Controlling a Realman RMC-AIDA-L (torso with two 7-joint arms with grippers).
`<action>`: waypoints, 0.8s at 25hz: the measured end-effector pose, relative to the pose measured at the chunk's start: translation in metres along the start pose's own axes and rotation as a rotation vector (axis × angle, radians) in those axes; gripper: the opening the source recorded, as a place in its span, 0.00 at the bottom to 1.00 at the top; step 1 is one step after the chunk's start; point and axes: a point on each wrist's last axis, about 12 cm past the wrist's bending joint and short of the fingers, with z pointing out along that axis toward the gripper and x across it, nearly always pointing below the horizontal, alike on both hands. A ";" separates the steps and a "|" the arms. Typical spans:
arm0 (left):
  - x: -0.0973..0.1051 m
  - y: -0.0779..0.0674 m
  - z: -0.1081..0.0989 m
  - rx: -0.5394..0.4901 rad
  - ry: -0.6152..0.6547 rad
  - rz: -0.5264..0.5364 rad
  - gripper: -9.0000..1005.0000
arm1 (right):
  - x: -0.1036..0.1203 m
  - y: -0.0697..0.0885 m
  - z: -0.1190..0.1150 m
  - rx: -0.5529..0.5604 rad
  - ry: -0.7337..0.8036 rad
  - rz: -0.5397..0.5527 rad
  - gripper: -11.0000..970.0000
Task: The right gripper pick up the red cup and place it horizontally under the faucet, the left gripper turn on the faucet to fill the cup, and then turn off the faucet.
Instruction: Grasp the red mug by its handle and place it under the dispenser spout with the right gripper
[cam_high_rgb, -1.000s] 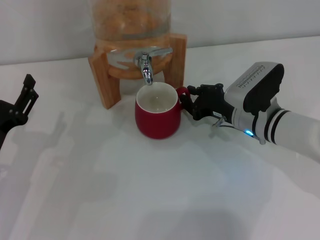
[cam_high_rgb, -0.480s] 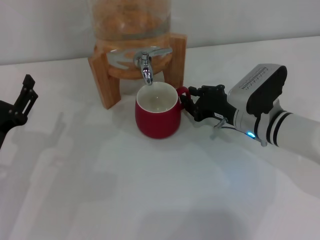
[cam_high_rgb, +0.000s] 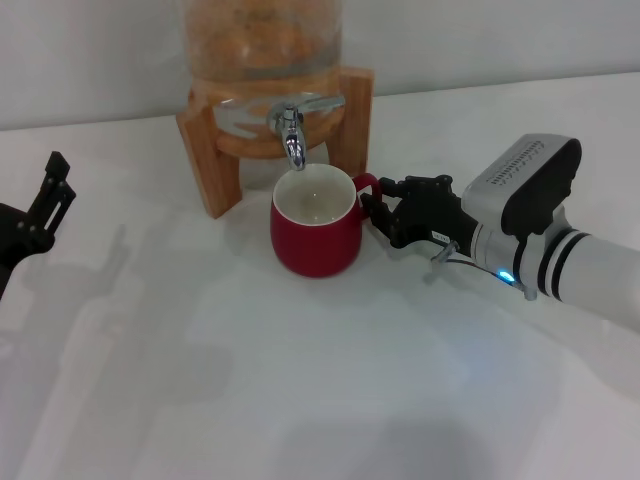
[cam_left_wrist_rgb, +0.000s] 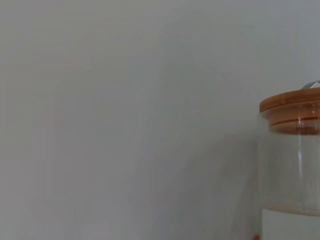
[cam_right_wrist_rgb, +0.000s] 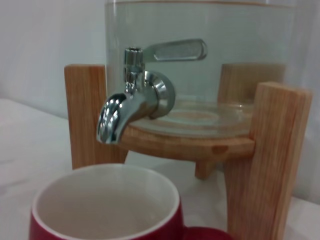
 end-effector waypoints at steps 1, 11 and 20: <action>0.000 0.000 0.000 0.000 0.000 0.000 0.80 | 0.000 0.000 -0.001 -0.002 -0.007 0.002 0.36; 0.000 0.000 0.000 -0.002 0.001 0.000 0.80 | 0.003 0.000 -0.005 0.000 -0.008 0.008 0.37; 0.000 0.002 -0.001 -0.009 -0.001 0.000 0.80 | 0.011 -0.001 -0.014 0.007 -0.009 0.025 0.38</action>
